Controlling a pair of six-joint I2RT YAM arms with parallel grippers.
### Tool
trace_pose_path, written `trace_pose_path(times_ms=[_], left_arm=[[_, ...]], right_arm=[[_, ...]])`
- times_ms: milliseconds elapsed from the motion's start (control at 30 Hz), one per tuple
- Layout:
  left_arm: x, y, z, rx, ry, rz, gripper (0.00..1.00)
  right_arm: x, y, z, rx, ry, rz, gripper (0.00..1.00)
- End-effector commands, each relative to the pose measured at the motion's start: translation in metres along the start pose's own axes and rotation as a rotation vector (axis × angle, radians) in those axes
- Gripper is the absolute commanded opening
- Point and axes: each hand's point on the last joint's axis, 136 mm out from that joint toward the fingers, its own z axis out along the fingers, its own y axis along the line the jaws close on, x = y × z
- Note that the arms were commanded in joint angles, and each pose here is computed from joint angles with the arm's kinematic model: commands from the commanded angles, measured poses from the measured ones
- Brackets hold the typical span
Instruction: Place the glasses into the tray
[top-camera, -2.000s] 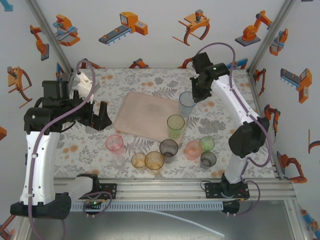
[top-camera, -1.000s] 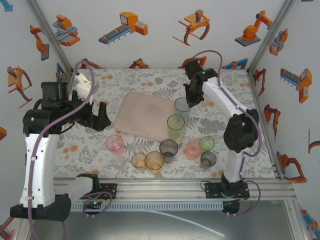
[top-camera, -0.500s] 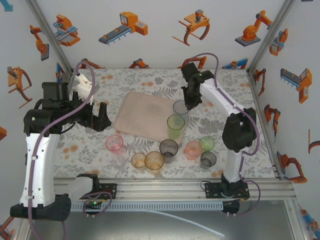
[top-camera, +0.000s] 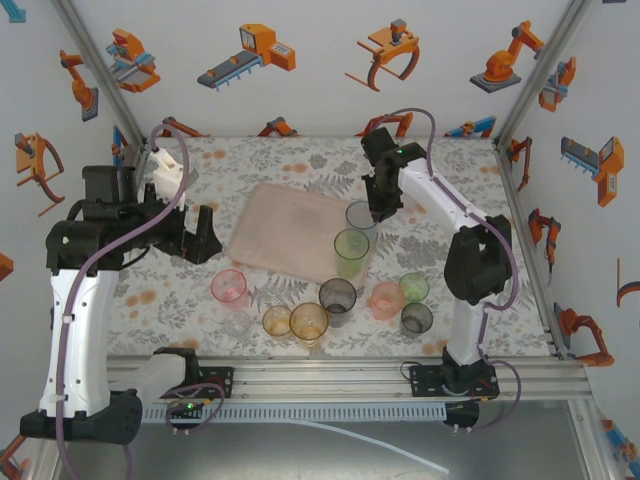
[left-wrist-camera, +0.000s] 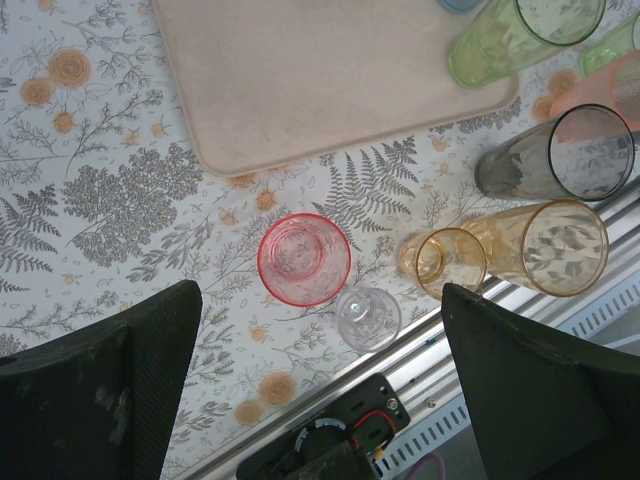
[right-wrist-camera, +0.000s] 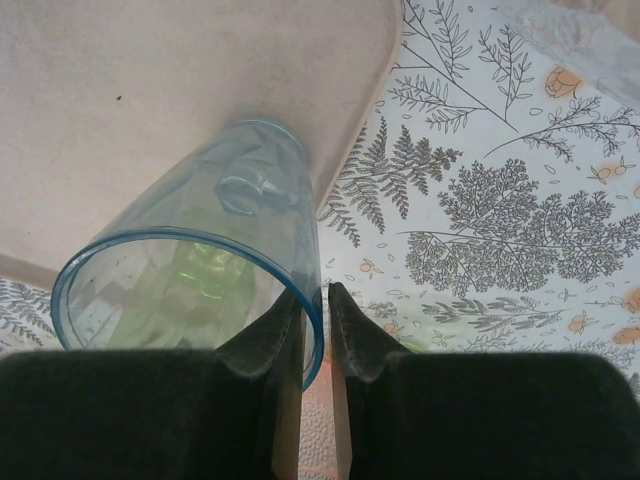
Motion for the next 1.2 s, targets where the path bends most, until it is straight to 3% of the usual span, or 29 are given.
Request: trace_pose_path(times_ms=[0,267,800,1167], left_arm=[[0.0,-0.002,-0.002,0.0,-0.013,-0.002,0.97],[-0.001,-0.003,-0.004,-0.002,-0.017,0.0,0.97],[-0.002,-0.001,-0.006,-0.018,-0.021,0.014,0.97],[0.002,0.001,-0.008,-0.035,-0.007,0.033,0.97]], right_arm=[[0.002,0.002,0.0,0.005,0.003,-0.018,0.22],[-0.003,0.006,-0.007,-0.018,-0.012,-0.022,0.27],[-0.026,0.008,-0.042,-0.016,-0.076,-0.046,0.29],[-0.047,-0.034,-0.102,0.062,-0.221,0.057,0.34]])
